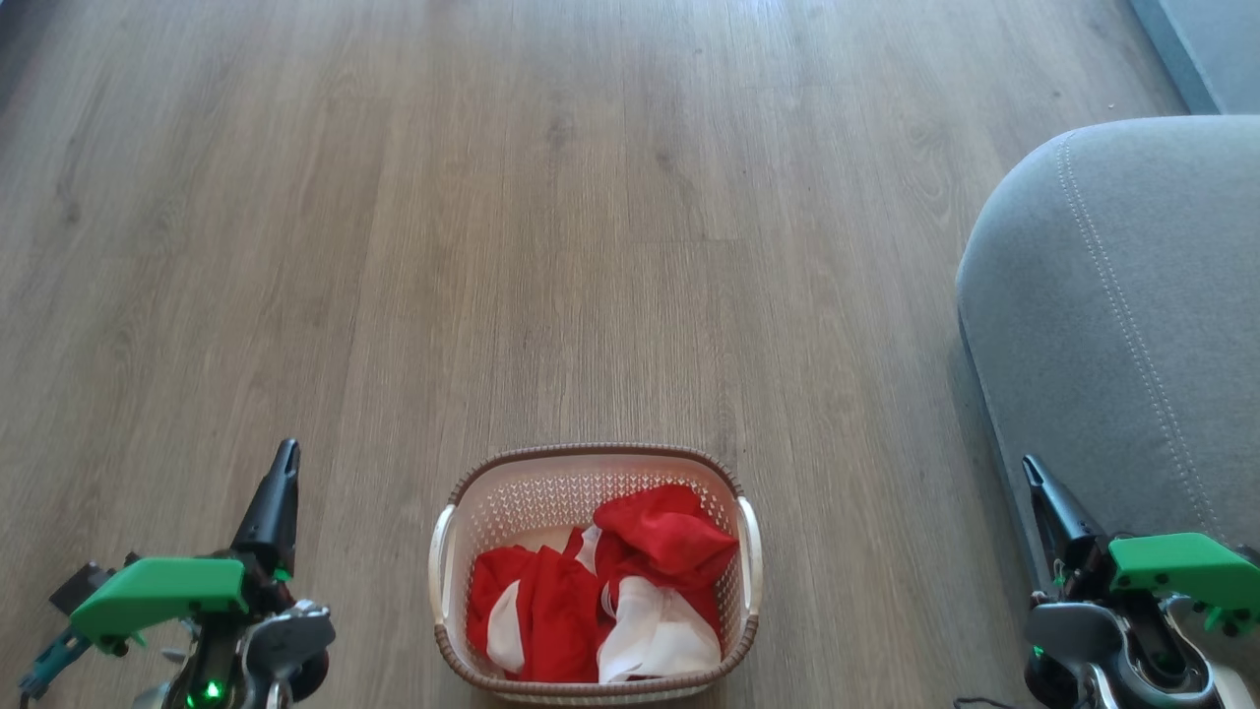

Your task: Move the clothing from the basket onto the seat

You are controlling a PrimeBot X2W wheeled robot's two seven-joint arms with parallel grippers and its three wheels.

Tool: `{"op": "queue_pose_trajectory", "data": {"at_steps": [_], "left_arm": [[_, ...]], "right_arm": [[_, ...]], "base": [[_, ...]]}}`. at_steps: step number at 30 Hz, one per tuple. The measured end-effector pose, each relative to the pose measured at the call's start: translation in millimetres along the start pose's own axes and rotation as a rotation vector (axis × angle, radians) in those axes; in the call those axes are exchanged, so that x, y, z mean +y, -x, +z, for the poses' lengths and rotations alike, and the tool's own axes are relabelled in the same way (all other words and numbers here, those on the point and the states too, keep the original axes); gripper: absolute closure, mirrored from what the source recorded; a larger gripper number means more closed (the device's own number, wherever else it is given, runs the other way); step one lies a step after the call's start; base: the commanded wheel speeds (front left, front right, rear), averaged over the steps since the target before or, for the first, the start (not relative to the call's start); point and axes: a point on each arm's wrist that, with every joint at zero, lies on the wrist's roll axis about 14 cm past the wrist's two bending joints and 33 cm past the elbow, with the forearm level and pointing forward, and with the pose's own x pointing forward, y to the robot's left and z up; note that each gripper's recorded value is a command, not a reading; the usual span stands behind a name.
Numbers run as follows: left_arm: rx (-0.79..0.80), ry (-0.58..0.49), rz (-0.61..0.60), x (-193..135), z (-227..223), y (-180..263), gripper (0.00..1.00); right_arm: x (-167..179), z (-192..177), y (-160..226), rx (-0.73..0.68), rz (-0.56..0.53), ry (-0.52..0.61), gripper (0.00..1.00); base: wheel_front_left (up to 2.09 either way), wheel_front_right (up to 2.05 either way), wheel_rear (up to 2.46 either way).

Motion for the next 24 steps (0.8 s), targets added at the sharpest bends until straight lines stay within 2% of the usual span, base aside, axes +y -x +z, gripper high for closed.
{"op": "queue_pose_trajectory", "data": {"at_steps": [24], "left_arm": [[0.0,0.0,0.0,0.0,0.0,0.0,1.0]], "right_arm": [[0.0,0.0,0.0,0.0,0.0,0.0,1.0]], "base": [[0.0,0.0,0.0]]}}
